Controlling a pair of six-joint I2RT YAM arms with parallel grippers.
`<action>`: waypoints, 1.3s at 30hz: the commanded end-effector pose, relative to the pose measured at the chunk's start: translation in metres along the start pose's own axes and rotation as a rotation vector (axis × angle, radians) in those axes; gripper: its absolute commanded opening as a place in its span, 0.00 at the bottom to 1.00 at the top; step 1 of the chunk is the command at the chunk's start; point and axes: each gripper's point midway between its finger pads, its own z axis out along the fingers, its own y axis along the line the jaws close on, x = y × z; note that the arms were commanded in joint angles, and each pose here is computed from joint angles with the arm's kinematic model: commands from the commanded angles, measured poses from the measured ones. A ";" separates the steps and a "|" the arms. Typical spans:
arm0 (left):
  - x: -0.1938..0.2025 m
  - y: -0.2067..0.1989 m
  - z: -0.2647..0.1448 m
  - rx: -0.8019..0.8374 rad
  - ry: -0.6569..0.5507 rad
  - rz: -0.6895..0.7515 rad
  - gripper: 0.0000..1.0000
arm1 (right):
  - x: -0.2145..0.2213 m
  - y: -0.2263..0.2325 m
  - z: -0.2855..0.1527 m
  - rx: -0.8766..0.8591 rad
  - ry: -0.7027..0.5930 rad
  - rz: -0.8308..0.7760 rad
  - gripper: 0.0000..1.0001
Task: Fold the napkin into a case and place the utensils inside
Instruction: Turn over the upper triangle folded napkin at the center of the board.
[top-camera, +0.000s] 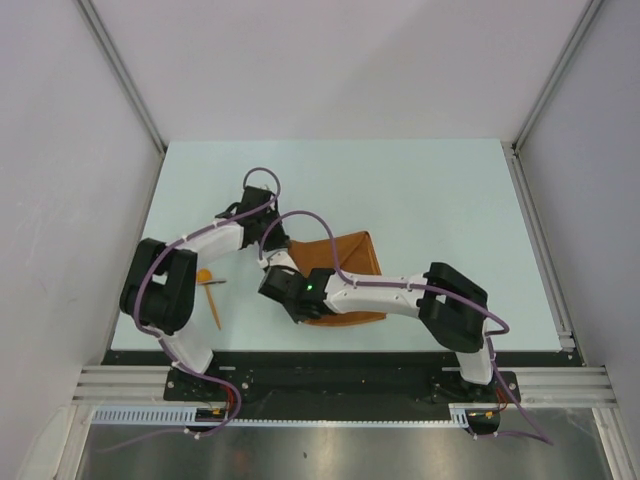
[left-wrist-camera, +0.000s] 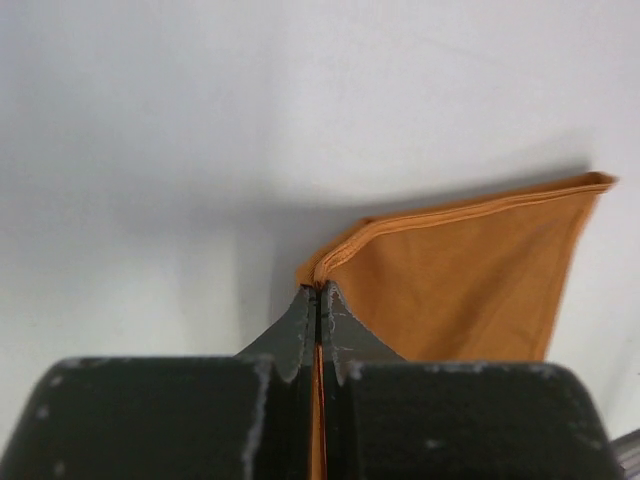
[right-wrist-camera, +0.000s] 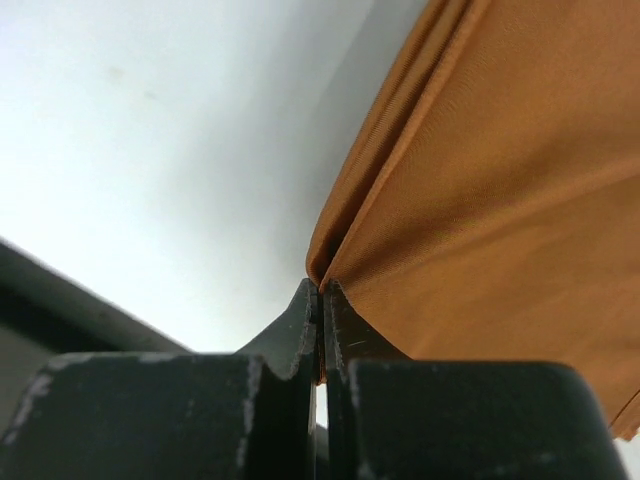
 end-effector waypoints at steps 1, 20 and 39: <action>-0.031 -0.020 -0.032 0.097 -0.106 -0.038 0.00 | -0.031 0.029 -0.032 -0.180 -0.074 0.023 0.00; -0.145 -0.031 -0.260 0.233 -0.698 -0.071 0.00 | -0.162 0.141 -0.198 -0.968 -0.414 0.051 0.00; -0.070 -0.193 -0.009 0.411 -0.414 0.169 0.00 | 0.006 -0.045 -0.074 -0.886 -0.227 0.633 0.00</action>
